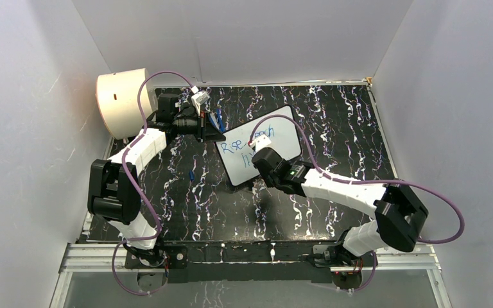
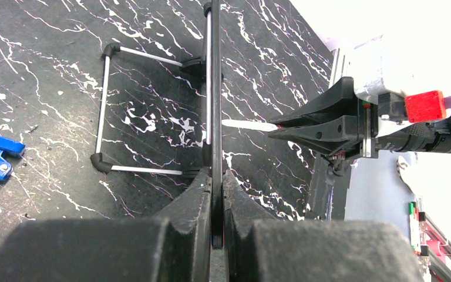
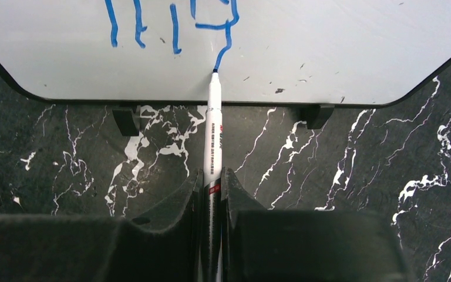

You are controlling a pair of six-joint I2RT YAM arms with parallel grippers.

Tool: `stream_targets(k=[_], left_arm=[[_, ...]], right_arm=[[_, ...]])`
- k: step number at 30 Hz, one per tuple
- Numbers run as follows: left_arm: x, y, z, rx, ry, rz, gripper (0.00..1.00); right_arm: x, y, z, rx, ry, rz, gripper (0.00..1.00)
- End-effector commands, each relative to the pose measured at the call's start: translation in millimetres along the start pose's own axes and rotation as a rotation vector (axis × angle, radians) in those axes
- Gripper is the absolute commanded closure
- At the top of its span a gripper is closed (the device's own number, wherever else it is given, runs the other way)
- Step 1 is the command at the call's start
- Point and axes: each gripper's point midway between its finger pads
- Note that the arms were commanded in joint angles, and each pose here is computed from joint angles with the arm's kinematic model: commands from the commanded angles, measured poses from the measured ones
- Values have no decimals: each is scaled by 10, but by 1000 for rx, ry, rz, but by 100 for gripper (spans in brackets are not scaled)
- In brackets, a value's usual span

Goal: Write a sentence on the whiteboard

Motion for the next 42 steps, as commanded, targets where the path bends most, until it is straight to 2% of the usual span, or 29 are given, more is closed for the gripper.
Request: stream_targets(k=[1,12,20,36,42], left_arm=[[-134,33,3,20,4,35,100],[-135,35,8,21,2,37,100],[-137,35,2,20,3,39,100],[-135,33,5,20,3,34,100],[-127,39,15,22,-2,37,100]], right_arm=[[74,28,-39,12,10,-27,100],[249,-8,-170,2,4,-112,100],[326,-99,-405,-78,26,-159,100],[-204,-335,-660,-217,96,-6,100],[-197,-322,-838,-255,104,-24,100]])
Point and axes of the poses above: each gripper's point midway between its finger pads, its own y axis out along the fingers, its own x axis along the line the jaws close on, z = x × y, and after that the axes turned 8 degrees about y, right-handed
